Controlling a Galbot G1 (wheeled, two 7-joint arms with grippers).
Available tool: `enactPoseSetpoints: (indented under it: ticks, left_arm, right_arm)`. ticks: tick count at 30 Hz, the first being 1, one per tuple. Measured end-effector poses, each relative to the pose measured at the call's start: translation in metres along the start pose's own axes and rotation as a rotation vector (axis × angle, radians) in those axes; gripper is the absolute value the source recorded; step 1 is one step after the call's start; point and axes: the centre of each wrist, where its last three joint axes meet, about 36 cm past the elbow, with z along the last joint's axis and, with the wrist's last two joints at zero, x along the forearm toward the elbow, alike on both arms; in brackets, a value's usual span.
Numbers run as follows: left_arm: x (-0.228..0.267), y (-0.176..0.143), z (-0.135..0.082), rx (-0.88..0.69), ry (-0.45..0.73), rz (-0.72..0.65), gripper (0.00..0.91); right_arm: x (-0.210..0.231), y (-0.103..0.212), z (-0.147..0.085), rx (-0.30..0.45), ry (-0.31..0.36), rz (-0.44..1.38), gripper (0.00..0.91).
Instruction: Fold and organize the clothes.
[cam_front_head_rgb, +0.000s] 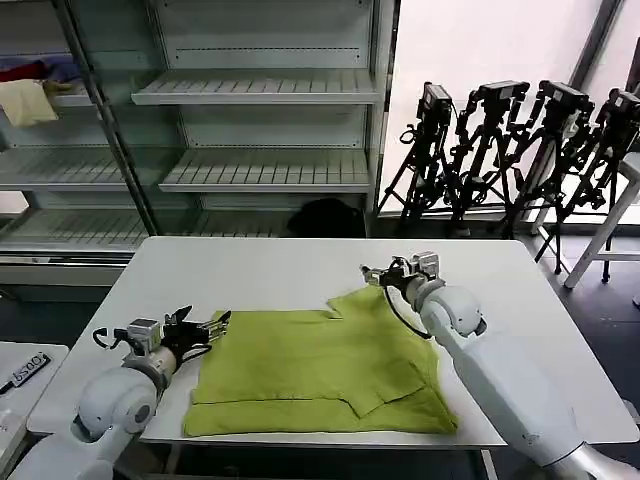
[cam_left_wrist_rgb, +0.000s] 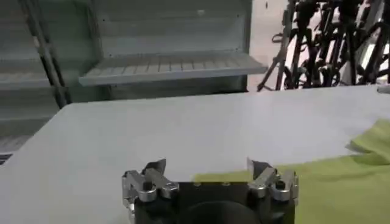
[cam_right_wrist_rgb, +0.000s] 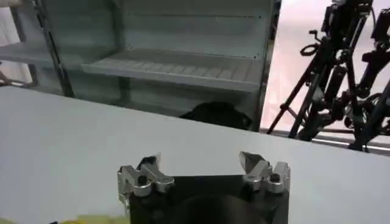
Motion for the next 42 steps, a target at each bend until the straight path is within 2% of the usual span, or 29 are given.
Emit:
enactPoseSetpoints:
  ticks: [15, 24, 28, 29, 30, 31, 33, 34, 35, 36, 42]
  left_arm:
    - [-0.027, 0.009, 0.008, -0.018, 0.047, -0.021, 0.907]
    - [-0.038, 0.016, 0.012, -0.014, 0.067, -0.032, 0.907]
    - [-0.042, 0.017, 0.014, -0.012, 0.075, -0.027, 0.907]
    - [-0.043, 0.017, 0.016, -0.011, 0.079, -0.026, 0.907]
    - [-0.044, 0.016, 0.017, -0.009, 0.082, -0.025, 0.725]
    - [-0.044, 0.016, 0.018, -0.009, 0.084, -0.022, 0.625]
    - [-0.045, 0.014, 0.02, -0.009, 0.087, -0.013, 0.212]
    - [-0.046, 0.013, 0.021, -0.009, 0.09, -0.011, 0.131]
    - [-0.046, 0.013, 0.022, -0.008, 0.092, -0.008, 0.05]
    - [-0.047, 0.012, 0.023, -0.007, 0.093, -0.005, 0.03]
    - [-0.047, 0.012, 0.027, -0.006, 0.098, 0.009, 0.01]
  right_arm:
    - [-0.001, 0.006, 0.029, -0.004, 0.052, -0.005, 0.907]
    - [-0.004, 0.011, 0.039, -0.007, 0.071, -0.013, 0.867]
    - [-0.004, 0.013, 0.043, -0.004, 0.078, -0.014, 0.766]
    - [-0.004, 0.013, 0.044, -0.005, 0.079, -0.015, 0.655]
    - [-0.004, 0.013, 0.045, -0.006, 0.08, -0.017, 0.574]
    - [-0.004, 0.014, 0.047, -0.007, 0.081, -0.02, 0.534]
    - [-0.005, 0.014, 0.049, -0.008, 0.083, -0.022, 0.453]
    - [-0.004, 0.014, 0.05, -0.01, 0.084, -0.024, 0.302]
    - [-0.004, 0.014, 0.051, -0.012, 0.084, -0.026, 0.091]
    - [-0.004, 0.013, 0.051, -0.013, 0.085, -0.027, 0.0]
    - [-0.002, 0.011, 0.058, -0.007, 0.096, -0.033, 0.0]
